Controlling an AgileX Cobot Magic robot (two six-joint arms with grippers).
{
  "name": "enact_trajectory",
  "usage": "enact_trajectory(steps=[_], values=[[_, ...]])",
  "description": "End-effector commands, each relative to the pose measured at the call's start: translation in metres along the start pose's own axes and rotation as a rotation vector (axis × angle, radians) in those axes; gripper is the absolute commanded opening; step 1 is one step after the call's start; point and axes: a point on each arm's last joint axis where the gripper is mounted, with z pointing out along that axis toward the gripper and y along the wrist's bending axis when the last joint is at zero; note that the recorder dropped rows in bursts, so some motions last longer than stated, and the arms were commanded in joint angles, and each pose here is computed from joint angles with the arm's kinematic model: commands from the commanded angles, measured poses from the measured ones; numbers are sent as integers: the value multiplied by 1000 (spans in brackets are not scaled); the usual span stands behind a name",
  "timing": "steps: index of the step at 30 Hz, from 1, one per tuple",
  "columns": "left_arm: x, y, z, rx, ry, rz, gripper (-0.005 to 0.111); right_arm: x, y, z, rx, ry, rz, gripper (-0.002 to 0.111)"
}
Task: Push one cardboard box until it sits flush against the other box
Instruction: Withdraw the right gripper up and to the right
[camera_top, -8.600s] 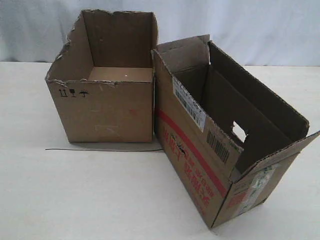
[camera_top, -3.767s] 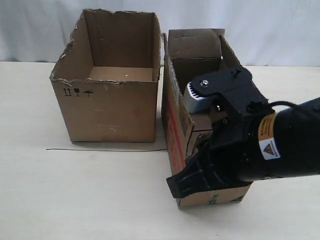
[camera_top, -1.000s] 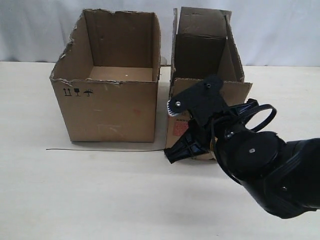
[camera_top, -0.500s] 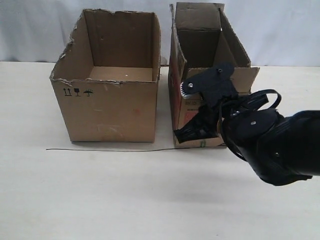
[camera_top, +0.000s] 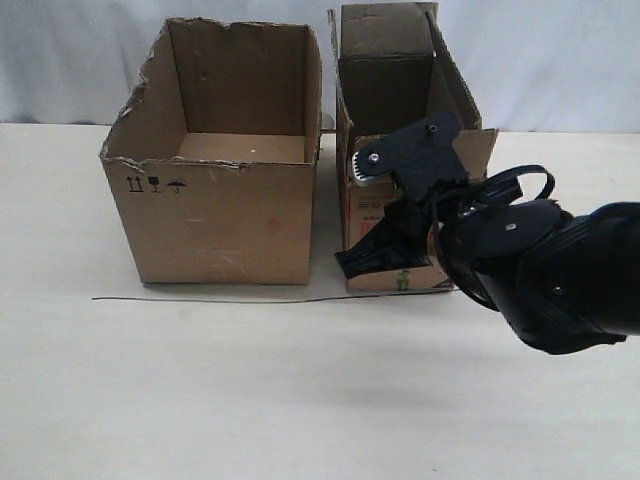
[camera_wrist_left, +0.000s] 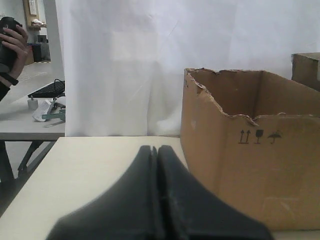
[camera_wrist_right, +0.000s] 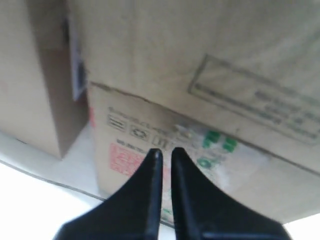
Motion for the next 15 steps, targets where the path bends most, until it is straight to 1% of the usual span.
enact_trajectory(steps=[1,6,10,12,15], values=[[0,0,0,-2,-11,-2,0,-16,-8,-22,-42,-54,63,5],[0,0,0,-2,-11,-2,0,-33,-20,-59,-115,-115,133,5],[0,0,0,-2,-11,-2,0,-45,-38,-98,-127,-191,185,5],[0,0,0,-2,-11,-2,0,-47,-49,-116,-106,-207,216,5],[0,0,0,-2,-8,-4,0,-48,-76,-138,16,-188,244,5]])
